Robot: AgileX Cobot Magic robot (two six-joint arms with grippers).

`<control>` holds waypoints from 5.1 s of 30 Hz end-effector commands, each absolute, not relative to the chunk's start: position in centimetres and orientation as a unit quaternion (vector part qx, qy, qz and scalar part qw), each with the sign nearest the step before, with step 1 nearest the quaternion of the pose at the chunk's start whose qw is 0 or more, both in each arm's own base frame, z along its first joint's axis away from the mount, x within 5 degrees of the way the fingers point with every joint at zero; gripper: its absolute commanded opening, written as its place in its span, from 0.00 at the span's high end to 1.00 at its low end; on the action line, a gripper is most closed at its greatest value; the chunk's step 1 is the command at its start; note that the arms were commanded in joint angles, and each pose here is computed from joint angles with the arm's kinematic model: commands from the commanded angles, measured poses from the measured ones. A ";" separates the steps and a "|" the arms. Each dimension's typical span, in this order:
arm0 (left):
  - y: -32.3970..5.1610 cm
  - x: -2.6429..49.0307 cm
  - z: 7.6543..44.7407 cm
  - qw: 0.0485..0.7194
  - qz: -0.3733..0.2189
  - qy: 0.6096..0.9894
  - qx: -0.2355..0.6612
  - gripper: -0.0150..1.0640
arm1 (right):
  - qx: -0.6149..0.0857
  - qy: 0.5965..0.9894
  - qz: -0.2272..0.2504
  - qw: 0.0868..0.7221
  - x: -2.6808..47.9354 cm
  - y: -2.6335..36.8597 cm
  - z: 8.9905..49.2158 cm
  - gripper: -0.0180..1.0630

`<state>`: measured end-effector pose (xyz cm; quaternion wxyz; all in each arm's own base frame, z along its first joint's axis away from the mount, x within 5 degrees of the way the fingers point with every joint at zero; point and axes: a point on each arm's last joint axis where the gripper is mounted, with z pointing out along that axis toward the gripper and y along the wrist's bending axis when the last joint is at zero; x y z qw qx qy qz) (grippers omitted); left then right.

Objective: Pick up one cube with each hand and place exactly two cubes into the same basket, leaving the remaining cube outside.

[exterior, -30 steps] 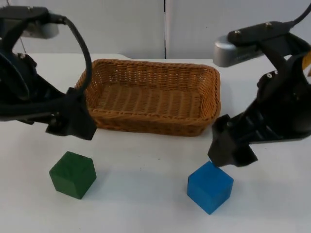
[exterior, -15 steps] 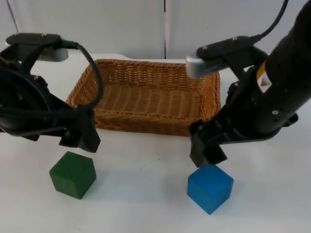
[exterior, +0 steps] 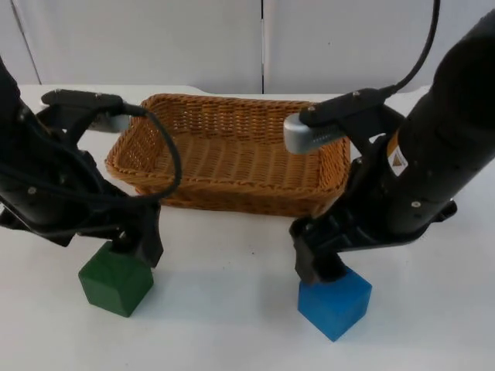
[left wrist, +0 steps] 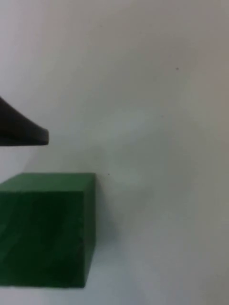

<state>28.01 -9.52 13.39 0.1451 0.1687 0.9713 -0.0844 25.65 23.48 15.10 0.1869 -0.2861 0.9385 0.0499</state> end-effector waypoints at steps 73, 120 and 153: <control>-8.8 26.3 22.1 0.273 -0.083 0.942 0.178 0.99 | -0.276 0.905 0.106 0.306 23.5 21.7 25.6 0.98; -9.1 27.6 25.7 0.362 -0.094 0.913 0.161 0.99 | -0.285 0.891 0.095 0.339 25.8 22.4 26.1 0.98; -12.8 39.3 18.2 0.304 -0.101 0.935 0.154 0.99 | -0.291 0.903 0.036 0.315 39.7 27.3 18.4 0.98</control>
